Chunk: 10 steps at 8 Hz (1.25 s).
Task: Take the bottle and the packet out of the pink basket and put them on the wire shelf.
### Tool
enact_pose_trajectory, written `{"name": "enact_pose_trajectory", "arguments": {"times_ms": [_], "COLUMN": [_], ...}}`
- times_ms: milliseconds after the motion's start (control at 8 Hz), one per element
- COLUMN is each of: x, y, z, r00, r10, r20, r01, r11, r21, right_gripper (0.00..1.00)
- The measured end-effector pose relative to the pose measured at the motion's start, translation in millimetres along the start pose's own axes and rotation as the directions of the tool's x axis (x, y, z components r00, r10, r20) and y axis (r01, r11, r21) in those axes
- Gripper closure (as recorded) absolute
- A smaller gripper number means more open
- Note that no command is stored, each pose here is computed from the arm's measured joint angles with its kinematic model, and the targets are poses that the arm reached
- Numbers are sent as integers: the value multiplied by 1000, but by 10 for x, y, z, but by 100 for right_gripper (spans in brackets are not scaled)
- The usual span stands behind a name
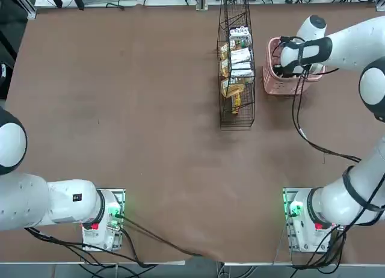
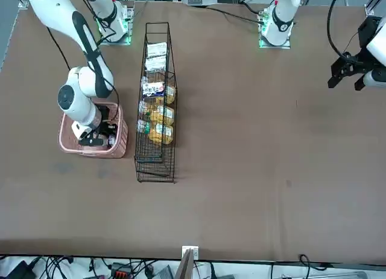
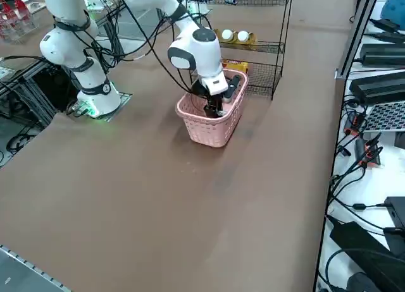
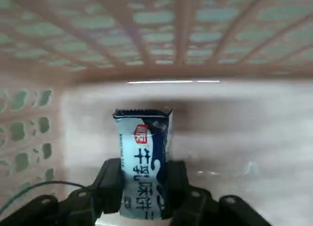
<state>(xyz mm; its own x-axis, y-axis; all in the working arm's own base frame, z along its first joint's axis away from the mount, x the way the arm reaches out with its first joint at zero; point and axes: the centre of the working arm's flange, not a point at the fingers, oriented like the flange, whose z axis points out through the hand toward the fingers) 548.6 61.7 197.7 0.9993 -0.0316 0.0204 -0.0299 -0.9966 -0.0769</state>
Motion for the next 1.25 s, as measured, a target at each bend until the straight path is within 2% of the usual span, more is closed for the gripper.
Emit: {"name": "enact_pose_trajectory", "arguments": {"times_ms": [250, 625, 1250], "x": [39, 78, 153], "y": [-25, -75, -194], "z": [-97, -420, -1401], "r00": [1000, 1000, 996], "r10": [-5, -12, -36], "r20": [-11, 11, 87], "r01": [5, 12, 33], "r11": [1000, 1000, 999], "r21": [3, 12, 34], "right_gripper": [56, 56, 56]}}
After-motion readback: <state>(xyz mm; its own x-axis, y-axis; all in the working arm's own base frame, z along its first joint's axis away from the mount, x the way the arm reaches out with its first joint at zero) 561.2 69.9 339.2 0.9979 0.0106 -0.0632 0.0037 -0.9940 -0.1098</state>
